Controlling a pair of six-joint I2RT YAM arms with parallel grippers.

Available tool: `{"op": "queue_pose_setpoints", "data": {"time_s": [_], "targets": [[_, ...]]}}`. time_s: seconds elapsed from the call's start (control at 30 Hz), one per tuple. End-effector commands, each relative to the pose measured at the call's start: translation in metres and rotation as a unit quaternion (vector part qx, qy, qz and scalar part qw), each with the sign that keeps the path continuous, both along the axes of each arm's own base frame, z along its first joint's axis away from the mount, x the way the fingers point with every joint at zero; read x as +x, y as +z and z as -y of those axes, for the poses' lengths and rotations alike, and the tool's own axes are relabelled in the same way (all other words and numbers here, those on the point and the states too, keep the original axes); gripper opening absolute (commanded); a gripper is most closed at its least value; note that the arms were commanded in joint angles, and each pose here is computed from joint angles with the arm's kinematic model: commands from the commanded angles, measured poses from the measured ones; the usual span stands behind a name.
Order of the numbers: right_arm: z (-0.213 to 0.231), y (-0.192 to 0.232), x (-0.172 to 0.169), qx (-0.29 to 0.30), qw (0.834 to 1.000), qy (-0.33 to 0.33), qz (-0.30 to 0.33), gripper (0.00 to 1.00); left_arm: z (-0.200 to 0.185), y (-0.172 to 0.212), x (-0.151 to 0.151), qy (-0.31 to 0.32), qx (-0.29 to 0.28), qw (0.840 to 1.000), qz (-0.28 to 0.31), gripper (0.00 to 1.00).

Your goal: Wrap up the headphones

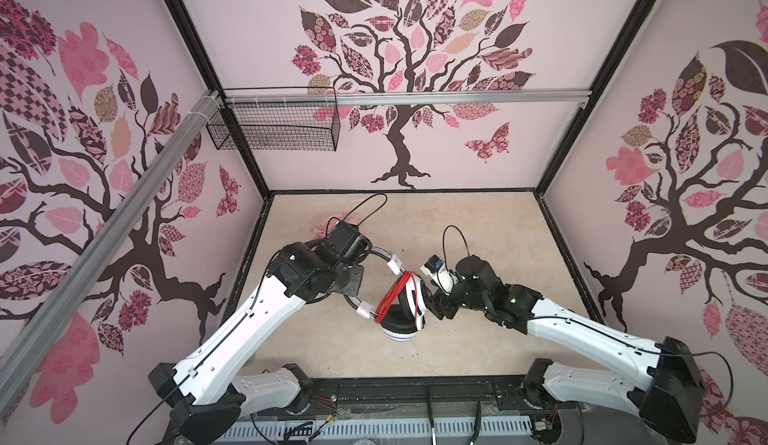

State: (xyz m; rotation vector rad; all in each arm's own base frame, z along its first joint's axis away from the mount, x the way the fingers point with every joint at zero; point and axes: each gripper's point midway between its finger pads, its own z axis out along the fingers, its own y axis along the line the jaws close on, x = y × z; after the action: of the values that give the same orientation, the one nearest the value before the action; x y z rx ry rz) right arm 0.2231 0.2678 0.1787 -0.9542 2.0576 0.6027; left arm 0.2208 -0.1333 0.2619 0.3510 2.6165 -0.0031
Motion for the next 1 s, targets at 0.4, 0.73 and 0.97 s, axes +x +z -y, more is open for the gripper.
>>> {"op": "queue_pose_setpoints", "data": {"time_s": [0.4, 0.73, 0.97], "targets": [[0.040, 0.019, 0.019, 0.121, 0.984, -0.128, -0.013, 0.75, 0.020, 0.040, 0.022, 0.058, -0.093, 0.994, 0.020, 0.00], [0.053, -0.018, 0.043, 0.195, 0.935, -0.230, -0.184, 0.73, 0.025, 0.055, 0.026, 0.082, -0.133, 0.987, 0.036, 0.00], [0.035, -0.010, 0.028, 0.225, 0.951, -0.127, -0.169, 0.73, 0.026, 0.065, 0.027, 0.117, -0.167, 0.978, 0.039, 0.00]]}}
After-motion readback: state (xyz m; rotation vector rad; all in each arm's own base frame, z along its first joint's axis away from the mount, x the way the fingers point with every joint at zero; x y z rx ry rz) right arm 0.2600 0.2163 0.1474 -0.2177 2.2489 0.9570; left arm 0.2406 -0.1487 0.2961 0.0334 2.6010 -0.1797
